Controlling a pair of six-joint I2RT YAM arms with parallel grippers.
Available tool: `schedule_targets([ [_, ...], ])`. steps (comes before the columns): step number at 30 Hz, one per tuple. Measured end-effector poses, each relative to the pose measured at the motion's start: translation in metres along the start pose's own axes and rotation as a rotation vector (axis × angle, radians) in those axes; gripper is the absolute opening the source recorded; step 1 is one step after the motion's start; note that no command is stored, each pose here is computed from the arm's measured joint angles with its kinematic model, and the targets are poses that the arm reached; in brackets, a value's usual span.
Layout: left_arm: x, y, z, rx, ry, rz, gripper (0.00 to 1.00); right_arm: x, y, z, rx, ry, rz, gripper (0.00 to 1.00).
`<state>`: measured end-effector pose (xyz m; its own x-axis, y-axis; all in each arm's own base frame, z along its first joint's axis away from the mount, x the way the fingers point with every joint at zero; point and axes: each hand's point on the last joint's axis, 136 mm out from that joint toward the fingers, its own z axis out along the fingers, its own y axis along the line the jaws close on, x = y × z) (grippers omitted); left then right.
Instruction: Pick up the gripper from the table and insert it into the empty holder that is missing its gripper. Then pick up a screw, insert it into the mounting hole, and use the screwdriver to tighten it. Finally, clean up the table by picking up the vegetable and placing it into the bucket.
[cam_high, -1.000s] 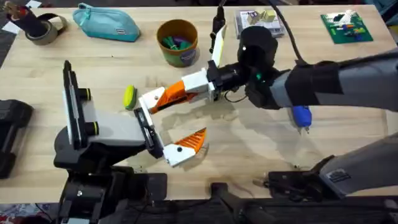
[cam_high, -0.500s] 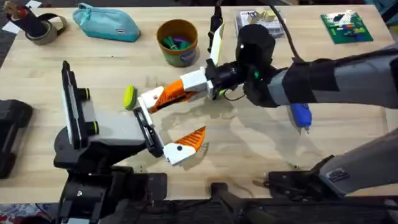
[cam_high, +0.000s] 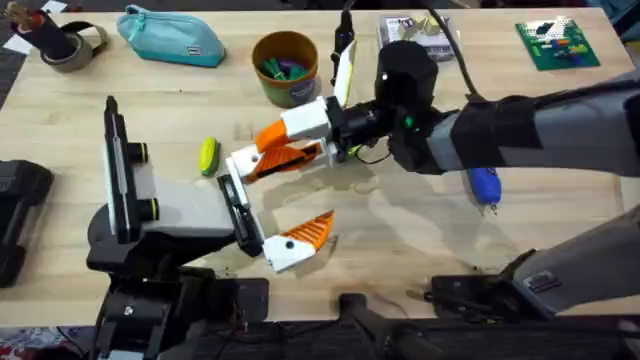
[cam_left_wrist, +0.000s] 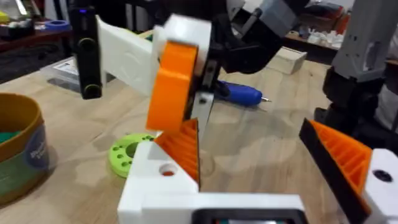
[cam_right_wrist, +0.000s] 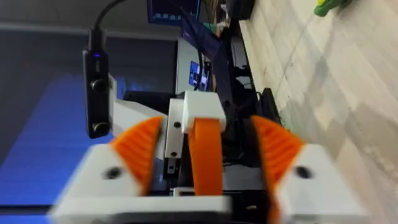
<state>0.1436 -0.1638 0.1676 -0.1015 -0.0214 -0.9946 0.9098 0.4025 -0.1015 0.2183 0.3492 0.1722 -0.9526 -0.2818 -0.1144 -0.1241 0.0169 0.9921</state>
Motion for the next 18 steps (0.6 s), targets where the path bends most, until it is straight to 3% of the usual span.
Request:
schedule_targets([
  [1, 0.0, -0.002, 0.0, 0.01, 0.001, 0.0, 0.99, 0.001, 0.0, 0.001, 0.0, 0.003, -0.002, 0.903],
  [3, 0.0, -0.003, 0.0, 0.019, 0.001, 0.001, 0.99, 0.001, 0.001, 0.003, 0.0, 0.004, -0.003, 0.989],
  [18, 0.0, -0.006, 0.0, 0.037, 0.002, 0.001, 0.99, -0.013, -0.002, -0.016, 0.003, -0.044, 0.002, 0.996],
])
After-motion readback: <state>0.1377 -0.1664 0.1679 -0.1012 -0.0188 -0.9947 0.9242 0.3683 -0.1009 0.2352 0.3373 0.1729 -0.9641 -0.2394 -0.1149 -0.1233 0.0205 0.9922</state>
